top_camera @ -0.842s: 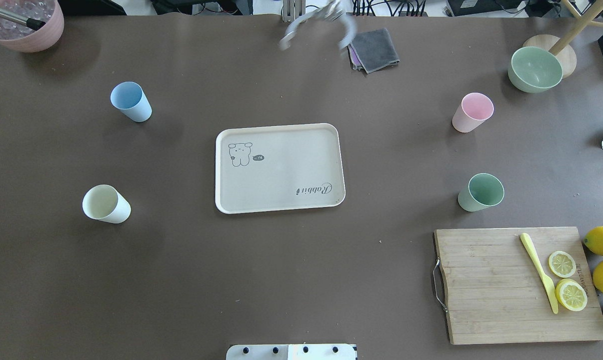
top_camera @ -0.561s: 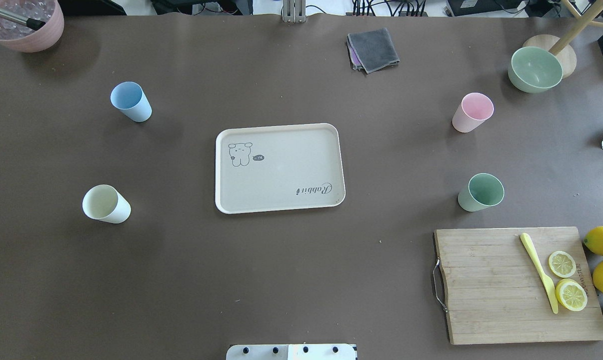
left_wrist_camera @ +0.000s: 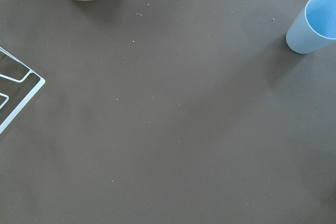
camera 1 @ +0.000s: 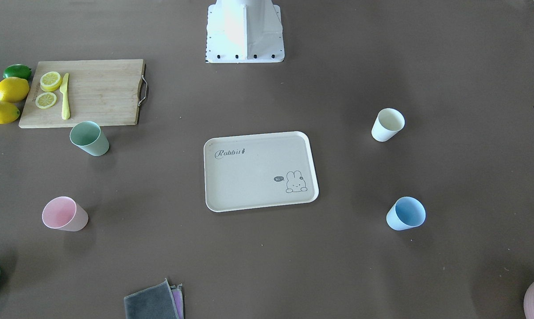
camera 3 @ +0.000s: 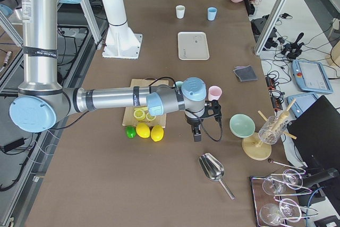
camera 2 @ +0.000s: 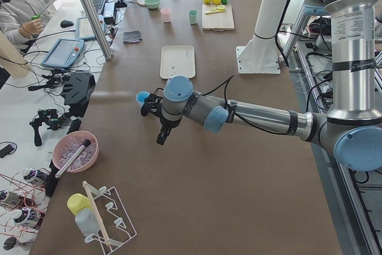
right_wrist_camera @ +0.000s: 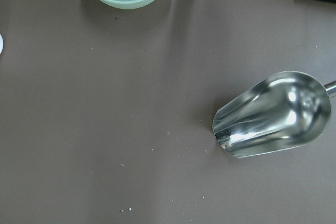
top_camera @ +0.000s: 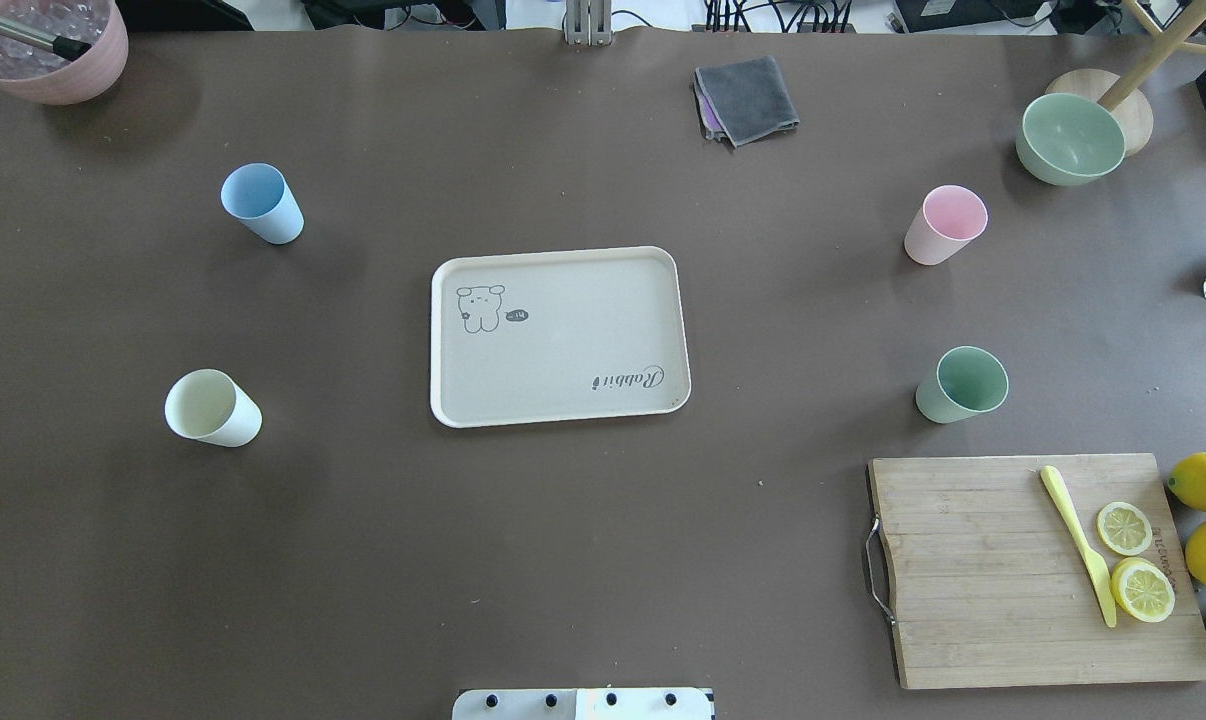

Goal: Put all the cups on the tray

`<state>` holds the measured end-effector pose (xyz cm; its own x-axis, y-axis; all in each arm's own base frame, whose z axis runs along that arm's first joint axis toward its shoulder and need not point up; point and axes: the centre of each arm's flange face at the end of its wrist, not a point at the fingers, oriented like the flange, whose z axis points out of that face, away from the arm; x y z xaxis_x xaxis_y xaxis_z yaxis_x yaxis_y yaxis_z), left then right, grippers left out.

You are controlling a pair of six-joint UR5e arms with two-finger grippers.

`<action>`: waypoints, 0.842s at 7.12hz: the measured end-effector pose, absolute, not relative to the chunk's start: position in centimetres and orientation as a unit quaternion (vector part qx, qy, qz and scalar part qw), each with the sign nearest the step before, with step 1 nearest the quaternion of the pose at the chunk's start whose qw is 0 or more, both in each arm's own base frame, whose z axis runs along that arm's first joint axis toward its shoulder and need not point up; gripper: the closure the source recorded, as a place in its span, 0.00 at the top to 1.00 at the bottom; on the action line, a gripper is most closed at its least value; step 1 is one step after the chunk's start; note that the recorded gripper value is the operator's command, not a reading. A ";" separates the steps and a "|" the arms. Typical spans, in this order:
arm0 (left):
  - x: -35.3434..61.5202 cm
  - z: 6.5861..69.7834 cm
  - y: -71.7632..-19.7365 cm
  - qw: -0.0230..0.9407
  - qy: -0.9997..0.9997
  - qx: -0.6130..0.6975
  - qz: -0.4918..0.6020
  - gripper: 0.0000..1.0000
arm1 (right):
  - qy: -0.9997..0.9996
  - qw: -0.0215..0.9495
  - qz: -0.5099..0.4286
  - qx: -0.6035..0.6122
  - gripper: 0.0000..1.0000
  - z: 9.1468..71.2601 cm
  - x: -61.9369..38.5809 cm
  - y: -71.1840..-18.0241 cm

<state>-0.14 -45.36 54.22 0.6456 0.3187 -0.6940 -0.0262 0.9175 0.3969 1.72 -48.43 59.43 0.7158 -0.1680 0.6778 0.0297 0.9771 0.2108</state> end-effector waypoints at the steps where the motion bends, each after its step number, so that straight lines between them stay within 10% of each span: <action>1: 0.1 54.4 -44.7 0.883 0.421 0.180 0.103 0.97 | -0.375 0.920 -0.062 0.098 1.00 59.4 1.1 -48.4; 6: 1.8 54.7 -44.4 0.870 0.437 0.186 0.133 0.97 | -0.396 0.905 -0.107 0.110 1.00 57.7 -3.3 -48.6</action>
